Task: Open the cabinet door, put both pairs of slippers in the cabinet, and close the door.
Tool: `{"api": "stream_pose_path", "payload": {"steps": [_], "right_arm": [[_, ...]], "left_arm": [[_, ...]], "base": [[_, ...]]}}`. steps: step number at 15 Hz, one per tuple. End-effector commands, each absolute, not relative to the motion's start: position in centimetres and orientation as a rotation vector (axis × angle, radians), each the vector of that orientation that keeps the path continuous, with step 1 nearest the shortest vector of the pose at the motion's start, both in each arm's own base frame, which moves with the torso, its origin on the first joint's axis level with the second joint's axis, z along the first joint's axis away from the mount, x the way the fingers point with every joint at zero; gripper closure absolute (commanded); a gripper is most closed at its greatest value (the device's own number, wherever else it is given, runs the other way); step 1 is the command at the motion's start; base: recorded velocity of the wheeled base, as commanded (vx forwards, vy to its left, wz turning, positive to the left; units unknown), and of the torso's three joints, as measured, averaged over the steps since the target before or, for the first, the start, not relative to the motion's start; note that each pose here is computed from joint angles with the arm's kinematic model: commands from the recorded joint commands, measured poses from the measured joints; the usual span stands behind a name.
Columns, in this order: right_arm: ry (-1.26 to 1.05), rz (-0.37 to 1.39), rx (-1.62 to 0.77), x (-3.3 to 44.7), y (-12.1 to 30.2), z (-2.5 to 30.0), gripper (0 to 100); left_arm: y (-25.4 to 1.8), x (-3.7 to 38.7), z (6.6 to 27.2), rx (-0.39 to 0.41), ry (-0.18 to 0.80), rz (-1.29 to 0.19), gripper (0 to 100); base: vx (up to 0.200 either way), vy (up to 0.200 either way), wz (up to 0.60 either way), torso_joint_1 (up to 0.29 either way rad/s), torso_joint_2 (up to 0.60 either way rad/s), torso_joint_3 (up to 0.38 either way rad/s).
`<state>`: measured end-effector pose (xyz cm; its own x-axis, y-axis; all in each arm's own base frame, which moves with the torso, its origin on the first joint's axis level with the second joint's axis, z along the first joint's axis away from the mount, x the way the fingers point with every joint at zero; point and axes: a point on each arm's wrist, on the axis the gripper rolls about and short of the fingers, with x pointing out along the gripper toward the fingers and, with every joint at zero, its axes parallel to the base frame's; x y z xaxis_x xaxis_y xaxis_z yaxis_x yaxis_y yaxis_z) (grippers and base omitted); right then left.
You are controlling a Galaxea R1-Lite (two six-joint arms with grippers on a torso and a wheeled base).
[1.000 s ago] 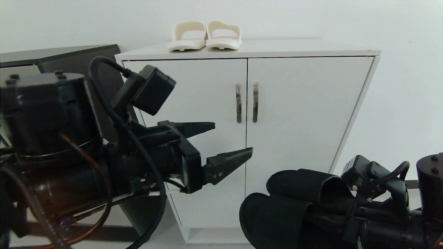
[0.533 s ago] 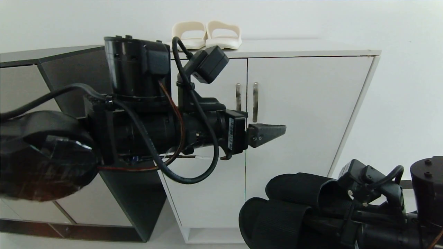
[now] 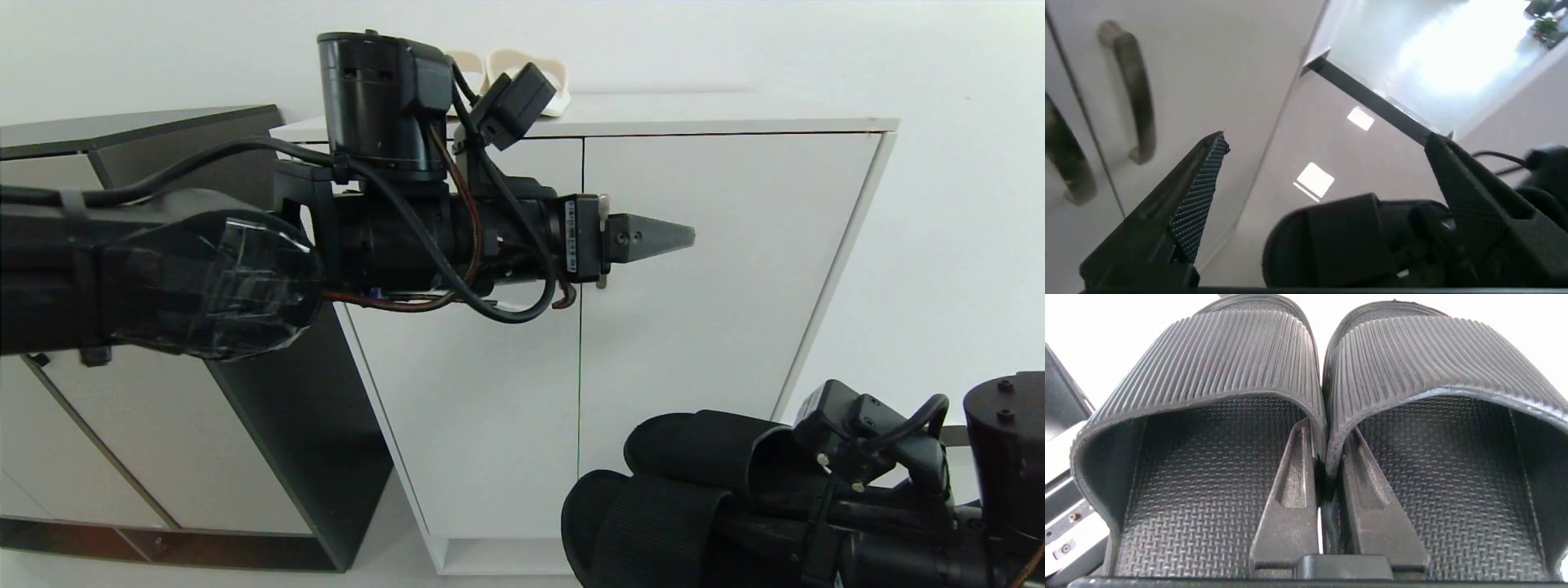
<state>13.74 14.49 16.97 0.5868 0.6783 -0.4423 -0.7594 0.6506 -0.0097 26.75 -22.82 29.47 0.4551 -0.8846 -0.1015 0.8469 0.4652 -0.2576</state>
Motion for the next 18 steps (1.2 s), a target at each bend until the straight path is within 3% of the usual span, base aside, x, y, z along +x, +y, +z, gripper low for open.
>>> {"api": "stream_pose_path", "payload": {"steps": [1, 10, 18], "right_arm": [[0.428, 0.845, -0.208, 13.8, 14.5, 16.9, 100], [0.429, 0.845, -0.208, 13.8, 14.5, 16.9, 100], [0.434, 0.845, -0.210, 13.9, 14.6, 16.8, 100]], "left_arm": [[-23.6, 28.3, 28.6, -0.178, 0.247, -1.044, 0], [-23.0, 30.3, 28.1, -0.180, 0.239, -0.965, 0], [-25.1, 33.0, 27.2, -0.180, 0.211, -0.916, 0]], "base": [[0.000, 0.000, 0.00, 0.000, 0.00, 0.000], [0.000, 0.000, 0.00, 0.000, 0.00, 0.000], [0.000, 0.000, 0.00, 0.000, 0.00, 0.000]]}}
